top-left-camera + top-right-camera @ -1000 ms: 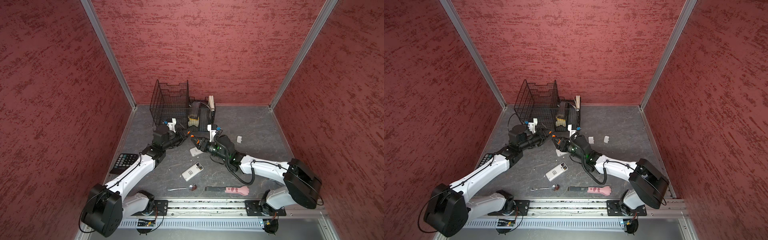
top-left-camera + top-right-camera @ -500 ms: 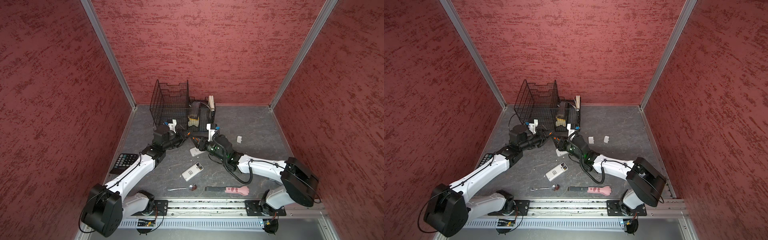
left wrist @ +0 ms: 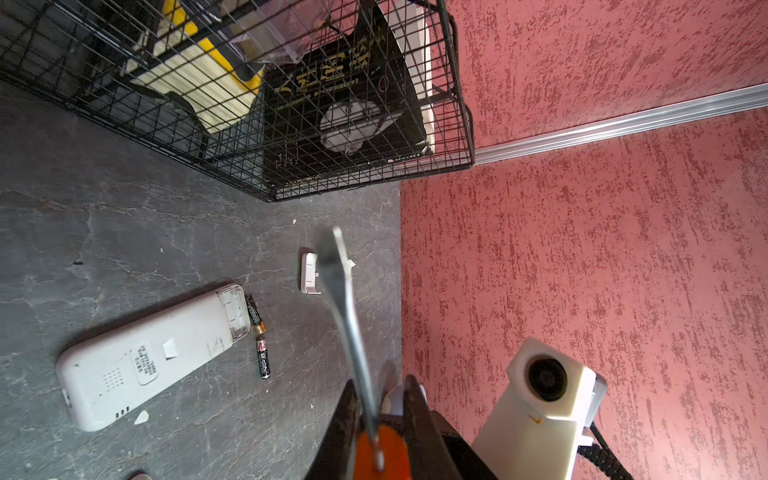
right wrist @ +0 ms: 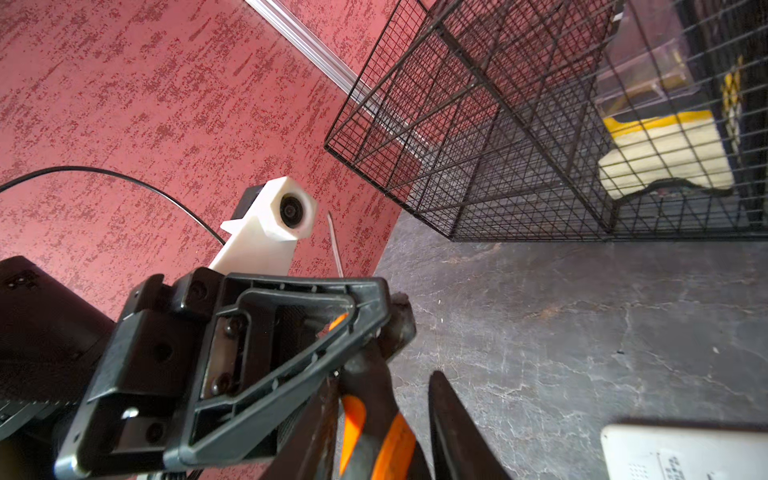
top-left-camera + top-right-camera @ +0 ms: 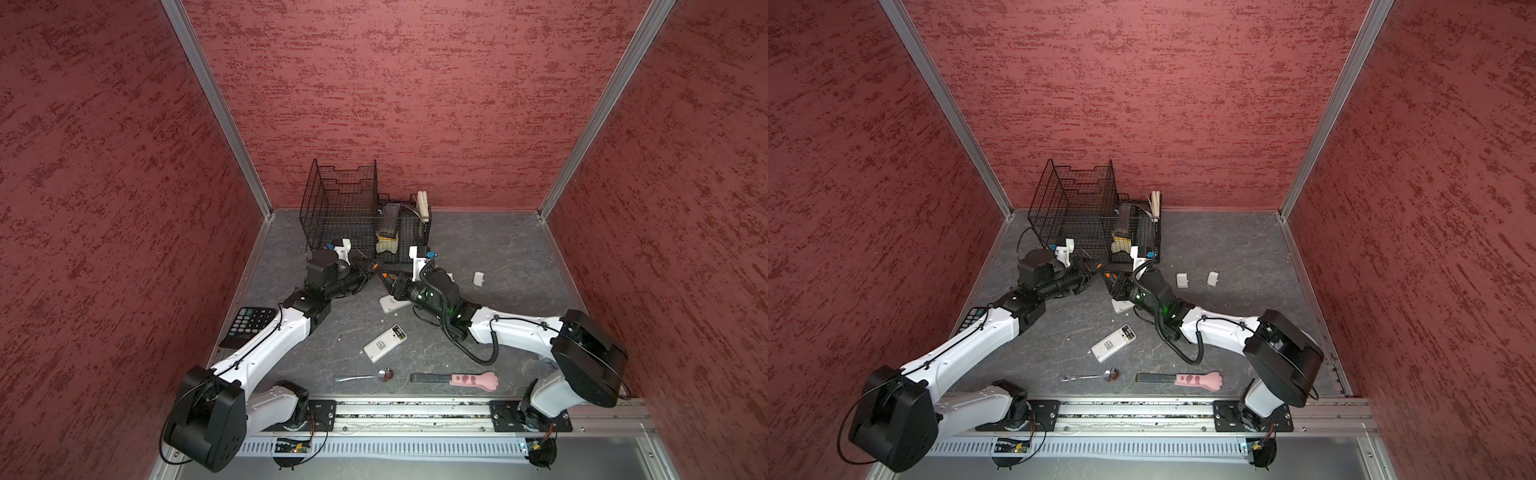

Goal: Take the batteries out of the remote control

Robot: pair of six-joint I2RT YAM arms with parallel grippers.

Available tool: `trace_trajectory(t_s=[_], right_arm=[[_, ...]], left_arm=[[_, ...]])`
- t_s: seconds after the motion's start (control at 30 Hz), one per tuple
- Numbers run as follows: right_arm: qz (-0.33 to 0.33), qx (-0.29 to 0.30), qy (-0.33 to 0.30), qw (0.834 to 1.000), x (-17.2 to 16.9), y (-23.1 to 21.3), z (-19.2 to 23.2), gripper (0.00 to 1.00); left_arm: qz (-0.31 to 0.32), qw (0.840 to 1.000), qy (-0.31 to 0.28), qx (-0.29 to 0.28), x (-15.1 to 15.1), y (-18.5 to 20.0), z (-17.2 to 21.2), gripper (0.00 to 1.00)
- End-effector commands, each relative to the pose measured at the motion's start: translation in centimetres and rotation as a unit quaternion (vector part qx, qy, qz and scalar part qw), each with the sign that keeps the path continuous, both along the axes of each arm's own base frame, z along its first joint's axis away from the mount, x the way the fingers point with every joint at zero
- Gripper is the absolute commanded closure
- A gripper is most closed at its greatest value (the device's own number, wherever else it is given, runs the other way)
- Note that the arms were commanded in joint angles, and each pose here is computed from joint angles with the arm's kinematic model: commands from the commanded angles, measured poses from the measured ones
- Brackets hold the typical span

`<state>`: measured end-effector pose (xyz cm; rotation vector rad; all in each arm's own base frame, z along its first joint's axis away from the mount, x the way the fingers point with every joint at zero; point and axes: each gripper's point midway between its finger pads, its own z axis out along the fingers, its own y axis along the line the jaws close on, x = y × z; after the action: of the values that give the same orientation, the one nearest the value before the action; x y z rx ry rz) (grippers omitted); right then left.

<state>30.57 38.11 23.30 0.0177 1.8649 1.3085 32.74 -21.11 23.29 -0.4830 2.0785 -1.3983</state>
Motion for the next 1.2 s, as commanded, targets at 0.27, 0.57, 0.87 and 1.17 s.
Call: trace_trajectory(t_s=[0.27, 0.57, 0.87, 1.17], right_arm=[[0.002, 0.027, -0.021, 0.999, 0.5, 1.2, 2.1, 0.75], [-0.004, 0.024, -0.016, 1.0, 0.3, 0.6, 1.7, 1.0], [-0.005, 0.007, 0.005, 1.0, -1.0, -1.1, 1.1, 1.0], [0.015, -0.084, 0.068, 0.994, -5.0, -5.4, -0.2, 1.0]], left_arm=[[-0.032, 0.999, -0.014, -0.016, -0.7, -1.8, 1.4, 1.0], [-0.029, 0.999, -0.013, -0.013, -0.7, -1.7, 1.1, 1.0], [-0.008, 1.0, -0.03, 0.002, 0.0, 0.4, 1.6, 0.8], [-0.007, 0.998, -0.03, 0.048, -0.9, 3.2, 0.6, 0.44]])
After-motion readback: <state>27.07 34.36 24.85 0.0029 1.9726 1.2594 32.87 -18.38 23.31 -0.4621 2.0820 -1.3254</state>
